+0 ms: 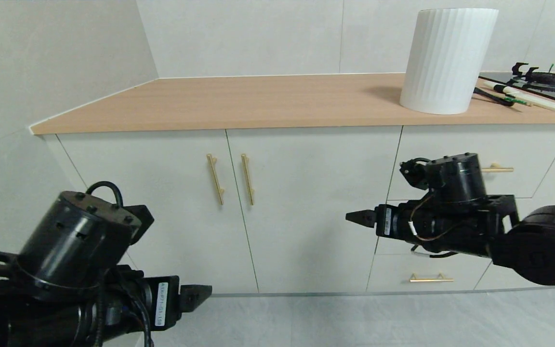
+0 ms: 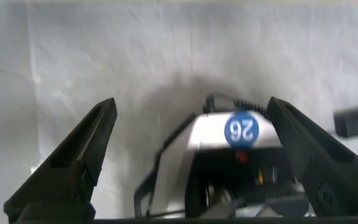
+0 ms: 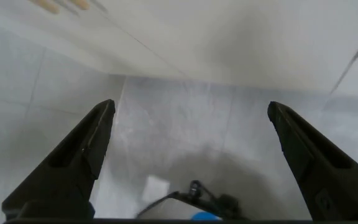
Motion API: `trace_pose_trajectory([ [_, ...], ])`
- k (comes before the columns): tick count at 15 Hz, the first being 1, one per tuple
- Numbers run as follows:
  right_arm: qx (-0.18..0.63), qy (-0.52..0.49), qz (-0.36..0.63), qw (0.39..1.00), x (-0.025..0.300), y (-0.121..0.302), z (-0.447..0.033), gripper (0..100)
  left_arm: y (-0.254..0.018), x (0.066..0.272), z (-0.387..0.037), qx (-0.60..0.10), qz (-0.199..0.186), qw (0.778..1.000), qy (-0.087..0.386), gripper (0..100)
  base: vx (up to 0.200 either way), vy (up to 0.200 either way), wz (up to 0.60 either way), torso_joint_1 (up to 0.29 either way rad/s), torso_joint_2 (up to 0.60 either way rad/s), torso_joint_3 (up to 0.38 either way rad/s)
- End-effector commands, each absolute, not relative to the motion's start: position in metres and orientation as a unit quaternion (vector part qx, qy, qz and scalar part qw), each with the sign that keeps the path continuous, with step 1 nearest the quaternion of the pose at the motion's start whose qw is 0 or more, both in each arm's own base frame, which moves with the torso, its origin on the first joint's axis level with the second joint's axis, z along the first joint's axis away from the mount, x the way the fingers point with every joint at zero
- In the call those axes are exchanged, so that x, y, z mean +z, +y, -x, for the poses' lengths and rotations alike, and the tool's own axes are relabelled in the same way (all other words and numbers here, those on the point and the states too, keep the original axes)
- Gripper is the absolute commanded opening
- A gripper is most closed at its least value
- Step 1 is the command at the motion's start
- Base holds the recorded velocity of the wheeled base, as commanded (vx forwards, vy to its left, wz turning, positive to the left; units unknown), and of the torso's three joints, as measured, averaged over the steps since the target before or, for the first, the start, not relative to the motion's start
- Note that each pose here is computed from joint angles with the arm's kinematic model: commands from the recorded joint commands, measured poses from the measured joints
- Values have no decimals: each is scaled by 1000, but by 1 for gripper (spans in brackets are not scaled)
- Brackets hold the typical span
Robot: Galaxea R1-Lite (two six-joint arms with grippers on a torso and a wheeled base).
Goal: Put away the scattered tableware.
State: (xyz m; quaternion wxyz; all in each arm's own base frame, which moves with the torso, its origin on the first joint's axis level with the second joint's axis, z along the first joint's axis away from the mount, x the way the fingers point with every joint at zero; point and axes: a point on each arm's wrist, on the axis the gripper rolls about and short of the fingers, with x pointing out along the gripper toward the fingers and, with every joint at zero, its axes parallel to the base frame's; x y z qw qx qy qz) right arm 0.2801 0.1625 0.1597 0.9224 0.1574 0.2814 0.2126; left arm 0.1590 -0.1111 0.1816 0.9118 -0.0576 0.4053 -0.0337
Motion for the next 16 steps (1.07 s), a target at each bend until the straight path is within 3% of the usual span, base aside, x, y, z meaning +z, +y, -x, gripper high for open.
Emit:
trace_pose_trajectory([
  [1, 198, 212, -91, 953, 199, 122, -219, 100, -92, 200, -147, -17, 74, 934, 349, 100, 0, 0, 0, 0, 0, 0],
  [4, 121, 164, -67, 977, 205, 87, -168, 100, -59, 208, -121, 56, 62, 959, 269, 100, 0, 0, 0, 0, 0, 0],
  [6, 88, 117, -67, 987, 211, 57, -136, 100, -36, 207, -96, 71, 61, 973, 212, 100, 0, 0, 0, 0, 0, 0],
  [9, 20, 25, -54, 998, 218, 19, -87, 100, -6, 202, -46, 81, 10, 988, 131, 100, 0, 0, 0, 0, 0, 0],
  [13, -70, -90, -17, 993, 226, -3, -29, 100, 12, 201, 4, 80, 8, 996, 26, 100, 0, 0, 0, 0, 0, 0],
  [15, -82, -118, -5, 990, 225, -5, -9, 100, 14, 198, 17, 83, 3, 997, 0, 100, 0, 0, 0, 0, 0, 0],
  [16, -91, -140, 20, 986, 214, -7, 21, 100, 16, 193, 37, 62, -9, 997, -49, 100, 0, 0, 0, 0, 0, 0],
])
